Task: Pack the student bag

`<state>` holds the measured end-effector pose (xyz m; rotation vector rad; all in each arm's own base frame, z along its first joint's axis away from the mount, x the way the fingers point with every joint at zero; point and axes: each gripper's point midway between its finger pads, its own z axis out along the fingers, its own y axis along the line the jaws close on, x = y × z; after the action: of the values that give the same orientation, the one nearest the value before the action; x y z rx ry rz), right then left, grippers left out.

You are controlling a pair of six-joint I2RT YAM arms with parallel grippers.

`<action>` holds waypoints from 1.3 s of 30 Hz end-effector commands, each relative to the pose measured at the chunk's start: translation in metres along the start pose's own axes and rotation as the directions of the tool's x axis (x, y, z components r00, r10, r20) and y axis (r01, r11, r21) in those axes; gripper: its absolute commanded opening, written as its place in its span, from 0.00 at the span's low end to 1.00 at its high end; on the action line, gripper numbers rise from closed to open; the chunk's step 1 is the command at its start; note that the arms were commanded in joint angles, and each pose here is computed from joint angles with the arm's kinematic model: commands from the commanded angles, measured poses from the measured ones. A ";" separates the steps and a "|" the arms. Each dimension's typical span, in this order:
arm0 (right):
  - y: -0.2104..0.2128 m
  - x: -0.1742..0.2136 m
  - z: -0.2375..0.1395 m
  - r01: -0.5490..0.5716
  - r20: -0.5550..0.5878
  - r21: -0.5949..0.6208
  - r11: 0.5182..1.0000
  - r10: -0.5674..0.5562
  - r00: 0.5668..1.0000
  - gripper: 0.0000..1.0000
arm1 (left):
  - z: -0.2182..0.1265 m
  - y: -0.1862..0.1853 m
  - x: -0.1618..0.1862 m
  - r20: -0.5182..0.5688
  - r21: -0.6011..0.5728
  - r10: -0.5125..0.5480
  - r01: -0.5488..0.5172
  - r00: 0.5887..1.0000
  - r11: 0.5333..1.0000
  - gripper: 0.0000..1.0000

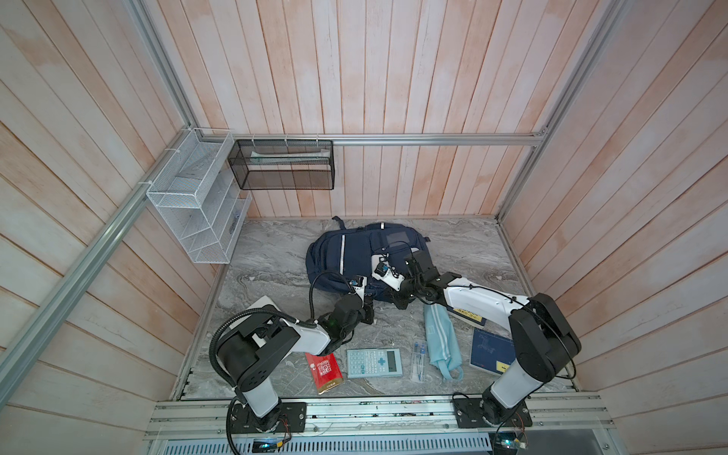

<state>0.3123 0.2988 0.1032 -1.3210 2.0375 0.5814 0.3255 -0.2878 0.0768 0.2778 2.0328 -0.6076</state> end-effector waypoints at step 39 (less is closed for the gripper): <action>-0.010 -0.004 -0.006 -0.027 0.025 0.093 0.995 0.025 0.999 0.00 | -0.025 0.007 0.005 -0.113 0.059 -0.029 0.036 0.993 0.998 0.07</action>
<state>0.3144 0.2892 0.0947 -1.2674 2.0832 0.5152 0.3091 -0.2477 0.0763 0.2494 2.1408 -0.6500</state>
